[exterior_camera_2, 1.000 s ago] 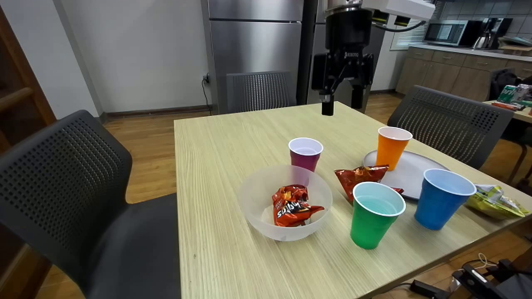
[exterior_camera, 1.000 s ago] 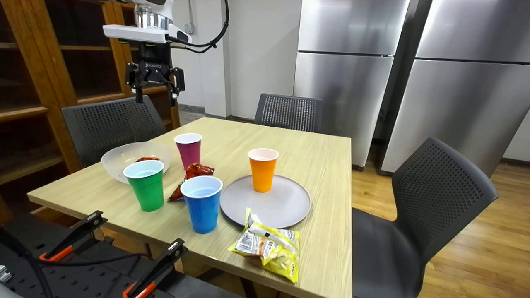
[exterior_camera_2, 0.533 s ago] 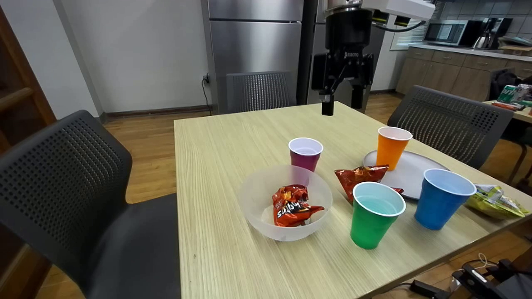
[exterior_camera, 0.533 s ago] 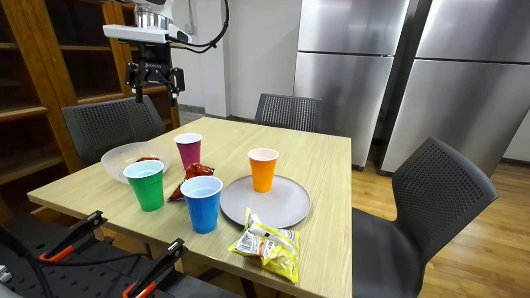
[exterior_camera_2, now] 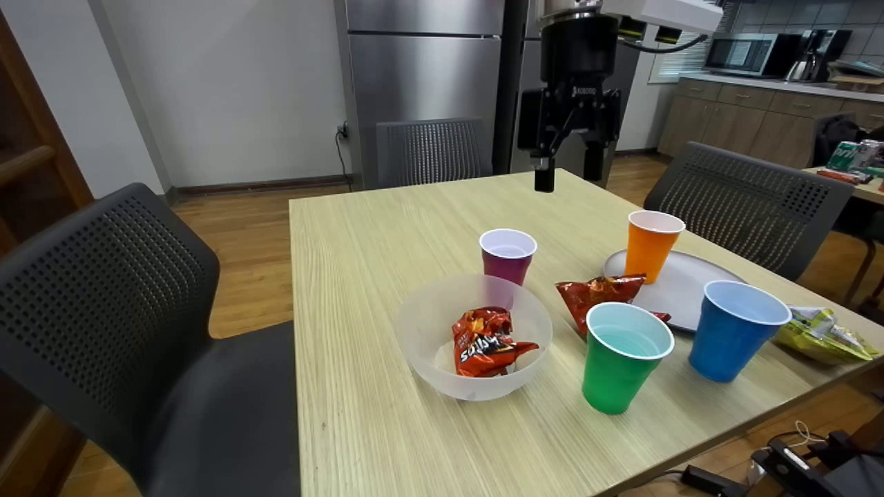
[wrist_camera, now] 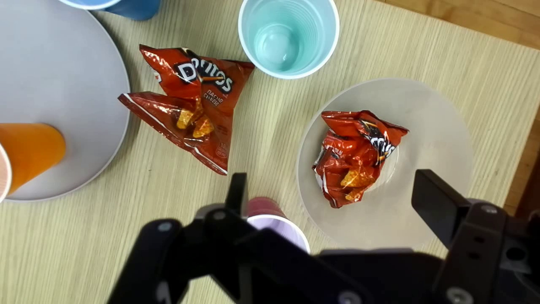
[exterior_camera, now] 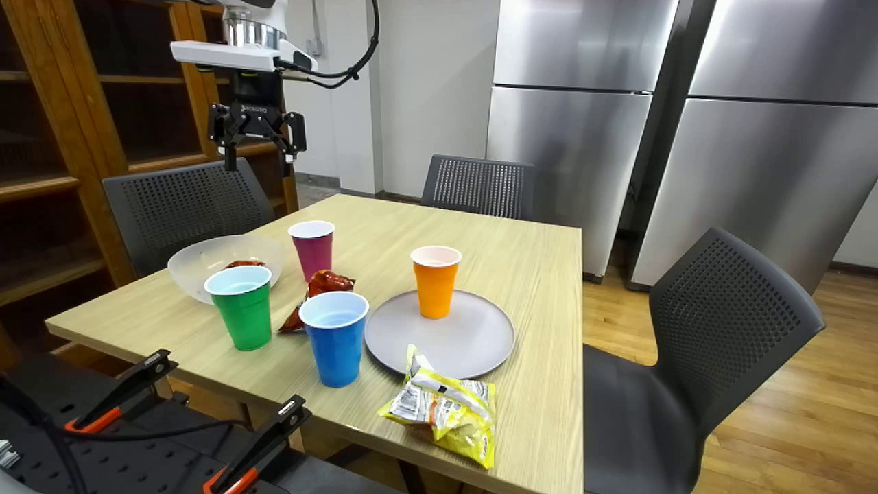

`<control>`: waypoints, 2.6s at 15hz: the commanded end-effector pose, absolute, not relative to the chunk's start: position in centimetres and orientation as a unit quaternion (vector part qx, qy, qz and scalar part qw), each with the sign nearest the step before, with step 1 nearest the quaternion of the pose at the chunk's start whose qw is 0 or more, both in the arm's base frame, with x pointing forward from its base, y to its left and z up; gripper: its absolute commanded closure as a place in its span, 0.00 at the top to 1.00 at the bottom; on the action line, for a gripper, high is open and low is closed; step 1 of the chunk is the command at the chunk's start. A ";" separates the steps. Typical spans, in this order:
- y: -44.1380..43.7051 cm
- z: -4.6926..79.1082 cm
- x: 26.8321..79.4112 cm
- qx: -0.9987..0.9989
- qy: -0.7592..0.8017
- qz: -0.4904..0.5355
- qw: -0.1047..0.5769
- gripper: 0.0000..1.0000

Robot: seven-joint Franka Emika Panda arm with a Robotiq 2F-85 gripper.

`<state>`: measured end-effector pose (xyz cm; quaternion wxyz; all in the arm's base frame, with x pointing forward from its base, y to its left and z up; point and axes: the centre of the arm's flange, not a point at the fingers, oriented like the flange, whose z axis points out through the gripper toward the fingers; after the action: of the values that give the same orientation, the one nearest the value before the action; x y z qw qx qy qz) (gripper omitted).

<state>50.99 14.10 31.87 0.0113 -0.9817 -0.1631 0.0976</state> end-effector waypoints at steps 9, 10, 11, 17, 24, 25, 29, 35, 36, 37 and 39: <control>14.7 30.3 52.4 -0.984 -0.163 0.073 0.020 1.00; 14.9 29.9 52.9 -0.984 -0.162 0.069 0.018 1.00; 15.1 29.5 53.3 -0.984 -0.162 0.066 0.018 1.00; 15.8 26.7 56.1 -0.988 -0.148 0.041 0.030 1.00; 16.7 22.9 59.5 -0.990 -0.130 0.032 0.033 1.00; 16.9 22.4 60.0 -0.991 -0.125 0.031 0.034 1.00; 17.8 20.5 61.2 -0.991 -0.121 0.032 0.034 1.00; 18.6 18.4 61.7 -0.991 -0.119 0.043 0.032 1.00; 18.5 18.2 61.8 -0.992 -0.118 0.044 0.032 1.00; 18.4 18.1 61.8 -0.992 -0.117 0.045 0.032 1.00; 18.2 17.8 61.8 -0.992 -0.116 0.046 0.031 1.00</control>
<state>60.94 17.90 17.93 0.0404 -0.9900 -0.1269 0.0473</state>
